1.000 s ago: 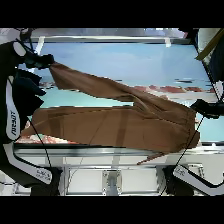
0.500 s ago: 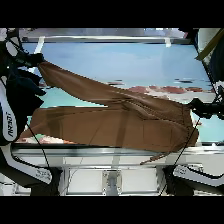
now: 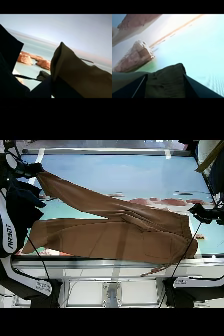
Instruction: Fold the clothes and pants, and hang the long-sleeved shirts on hangers.
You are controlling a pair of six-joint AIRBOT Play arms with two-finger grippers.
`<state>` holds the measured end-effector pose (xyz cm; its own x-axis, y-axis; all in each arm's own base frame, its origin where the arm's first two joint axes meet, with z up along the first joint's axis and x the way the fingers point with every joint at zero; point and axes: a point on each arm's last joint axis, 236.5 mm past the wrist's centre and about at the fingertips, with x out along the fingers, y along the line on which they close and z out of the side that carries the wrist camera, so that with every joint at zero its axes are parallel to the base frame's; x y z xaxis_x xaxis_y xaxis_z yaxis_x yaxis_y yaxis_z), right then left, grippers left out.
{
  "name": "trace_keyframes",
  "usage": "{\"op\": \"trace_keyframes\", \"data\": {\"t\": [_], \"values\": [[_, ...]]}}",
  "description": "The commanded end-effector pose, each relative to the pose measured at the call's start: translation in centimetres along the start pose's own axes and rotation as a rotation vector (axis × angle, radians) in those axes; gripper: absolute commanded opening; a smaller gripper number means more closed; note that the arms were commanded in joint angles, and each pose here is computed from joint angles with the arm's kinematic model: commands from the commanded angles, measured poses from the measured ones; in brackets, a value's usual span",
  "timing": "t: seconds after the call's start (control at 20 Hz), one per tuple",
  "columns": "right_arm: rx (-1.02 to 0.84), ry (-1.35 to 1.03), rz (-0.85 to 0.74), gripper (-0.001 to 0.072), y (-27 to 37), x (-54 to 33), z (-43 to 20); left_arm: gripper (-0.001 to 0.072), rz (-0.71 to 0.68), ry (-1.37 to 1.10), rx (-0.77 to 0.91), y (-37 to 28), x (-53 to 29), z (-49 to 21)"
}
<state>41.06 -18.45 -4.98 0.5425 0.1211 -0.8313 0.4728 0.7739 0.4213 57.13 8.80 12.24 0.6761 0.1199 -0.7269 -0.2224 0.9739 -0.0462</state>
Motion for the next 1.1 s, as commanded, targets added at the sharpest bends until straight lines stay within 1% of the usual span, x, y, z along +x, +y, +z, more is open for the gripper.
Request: {"op": "trace_keyframes", "data": {"t": [0.0, 0.15, 0.25, 0.3, 0.4, 0.45, 0.5, 0.55, 0.7, 0.85, 0.95, 1.05], "values": [[-0.009, 0.087, 0.013, 0.0487, -0.6, 2.2, -0.4, 0.0014, 0.001, 0.0, -0.003, 0.0, 0.0, 0.0], [-0.037, 0.166, -0.023, 0.0486, -2.2, 3.3, -2.3, 0.0014, 0.004, 0.024, -0.002, 0.1, -0.1, -0.5], [-0.092, 0.215, 0.011, 0.0486, -1.7, 3.5, -3.5, 0.0014, 0.004, 0.03, -0.002, 0.1, -0.1, -0.7], [-0.118, 0.228, 0.039, 0.0472, -1.2, 3.5, -3.9, 0.0014, 0.004, 0.03, -0.002, 0.1, -0.1, -0.7], [-0.157, 0.231, 0.105, 0.0405, 0.2, 3.3, -4.0, 0.0014, 0.004, 0.03, -0.002, 0.1, -0.1, -0.7], [-0.149, 0.218, 0.126, 0.0263, 0.8, 3.3, -3.8, 0.0014, 0.004, 0.031, -0.002, 0.1, -0.1, -0.7], [-0.139, 0.204, 0.14, 0.0104, 1.2, 3.4, -3.5, 0.0014, 0.005, 0.031, -0.002, 0.1, -0.1, -0.7], [-0.13, 0.191, 0.148, 0.003, 1.4, 3.4, -3.1, 0.0014, 0.005, 0.034, -0.002, 0.1, -0.1, -0.8], [-0.15, 0.155, 0.149, 0.003, 1.9, 2.6, -1.5, 0.0014, 0.029, 0.056, 0.004, 0.9, -0.2, -1.3], [-0.165, 0.065, 0.14, 0.003, 3.0, 0.6, 2.5, 0.0014, 0.13, 0.102, 0.029, 3.5, -0.5, -2.3], [-0.144, -0.004, 0.124, 0.003, 3.5, -0.6, 5.2, 0.0014, 0.184, 0.112, 0.049, 4.8, -0.8, -2.4], [-0.085, -0.078, 0.103, 0.0029, 3.4, -1.3, 7.6, 0.0014, 0.193, 0.105, 0.056, 5.0, -0.8, -2.3]]}}
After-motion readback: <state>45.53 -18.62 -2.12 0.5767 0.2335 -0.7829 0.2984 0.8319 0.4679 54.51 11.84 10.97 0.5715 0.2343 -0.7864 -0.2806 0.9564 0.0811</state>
